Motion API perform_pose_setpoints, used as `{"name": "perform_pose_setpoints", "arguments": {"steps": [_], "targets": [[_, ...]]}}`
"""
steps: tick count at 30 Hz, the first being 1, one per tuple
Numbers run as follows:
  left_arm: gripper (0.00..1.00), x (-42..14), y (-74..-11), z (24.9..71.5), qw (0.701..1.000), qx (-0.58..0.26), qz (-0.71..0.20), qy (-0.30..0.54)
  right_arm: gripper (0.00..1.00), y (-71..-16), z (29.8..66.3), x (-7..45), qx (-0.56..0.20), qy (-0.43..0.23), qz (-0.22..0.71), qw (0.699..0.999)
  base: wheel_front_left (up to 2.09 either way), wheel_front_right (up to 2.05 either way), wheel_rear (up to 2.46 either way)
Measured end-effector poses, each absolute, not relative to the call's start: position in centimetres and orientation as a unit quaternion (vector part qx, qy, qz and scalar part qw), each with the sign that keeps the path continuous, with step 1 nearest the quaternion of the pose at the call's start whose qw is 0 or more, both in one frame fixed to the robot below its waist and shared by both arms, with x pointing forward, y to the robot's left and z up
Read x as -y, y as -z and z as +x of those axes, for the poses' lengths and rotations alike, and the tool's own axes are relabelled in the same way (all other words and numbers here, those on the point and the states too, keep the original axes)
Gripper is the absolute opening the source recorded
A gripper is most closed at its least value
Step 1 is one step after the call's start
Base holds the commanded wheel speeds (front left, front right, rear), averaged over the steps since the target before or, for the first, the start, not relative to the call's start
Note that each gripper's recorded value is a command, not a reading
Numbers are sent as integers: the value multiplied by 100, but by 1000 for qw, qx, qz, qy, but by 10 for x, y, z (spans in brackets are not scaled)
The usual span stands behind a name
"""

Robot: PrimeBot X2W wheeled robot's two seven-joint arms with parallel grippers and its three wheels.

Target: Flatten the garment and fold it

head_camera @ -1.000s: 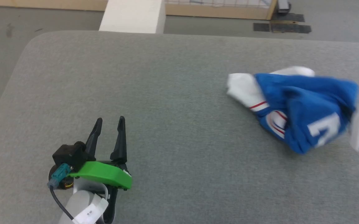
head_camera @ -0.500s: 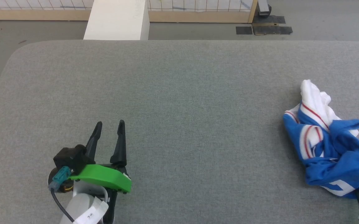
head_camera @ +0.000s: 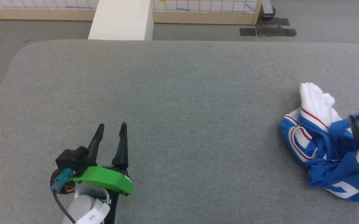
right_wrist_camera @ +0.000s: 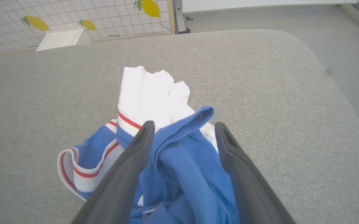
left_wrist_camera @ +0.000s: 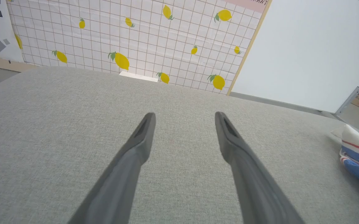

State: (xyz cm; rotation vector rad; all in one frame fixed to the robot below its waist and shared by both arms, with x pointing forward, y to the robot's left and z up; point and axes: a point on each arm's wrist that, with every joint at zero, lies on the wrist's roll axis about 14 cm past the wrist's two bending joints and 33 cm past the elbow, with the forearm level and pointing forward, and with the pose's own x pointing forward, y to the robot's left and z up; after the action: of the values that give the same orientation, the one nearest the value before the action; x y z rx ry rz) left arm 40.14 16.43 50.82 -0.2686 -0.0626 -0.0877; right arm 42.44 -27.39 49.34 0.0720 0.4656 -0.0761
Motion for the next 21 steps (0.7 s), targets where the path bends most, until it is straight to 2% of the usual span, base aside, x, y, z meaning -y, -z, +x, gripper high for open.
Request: {"name": "perform_pose_setpoints", "arguments": {"steps": [3,8,16,17,18,19,21], "targets": [[100,-170,-507,402,990,31,-133,36,100,-495,448,242,-287,-30,-6,957,0,0,0],[100,-176,-503,405,990,26,-134,25,100,-472,461,215,-377,-83,-58,921,0,0,0],[100,-187,-492,408,991,14,-135,7,100,-416,461,211,-484,-97,-94,864,0,0,0],[100,-188,-490,408,991,12,-135,4,88,-410,459,212,-493,-96,-93,860,0,0,0],[100,-189,-489,407,991,10,-135,3,48,-405,459,212,-499,-96,-94,856,0,0,0],[100,-190,-488,407,991,9,-135,2,0,-403,459,212,-500,-96,-93,856,0,0,0],[100,-191,-488,407,991,9,-134,0,0,-405,463,210,-488,-98,-92,863,0,0,0]]}}
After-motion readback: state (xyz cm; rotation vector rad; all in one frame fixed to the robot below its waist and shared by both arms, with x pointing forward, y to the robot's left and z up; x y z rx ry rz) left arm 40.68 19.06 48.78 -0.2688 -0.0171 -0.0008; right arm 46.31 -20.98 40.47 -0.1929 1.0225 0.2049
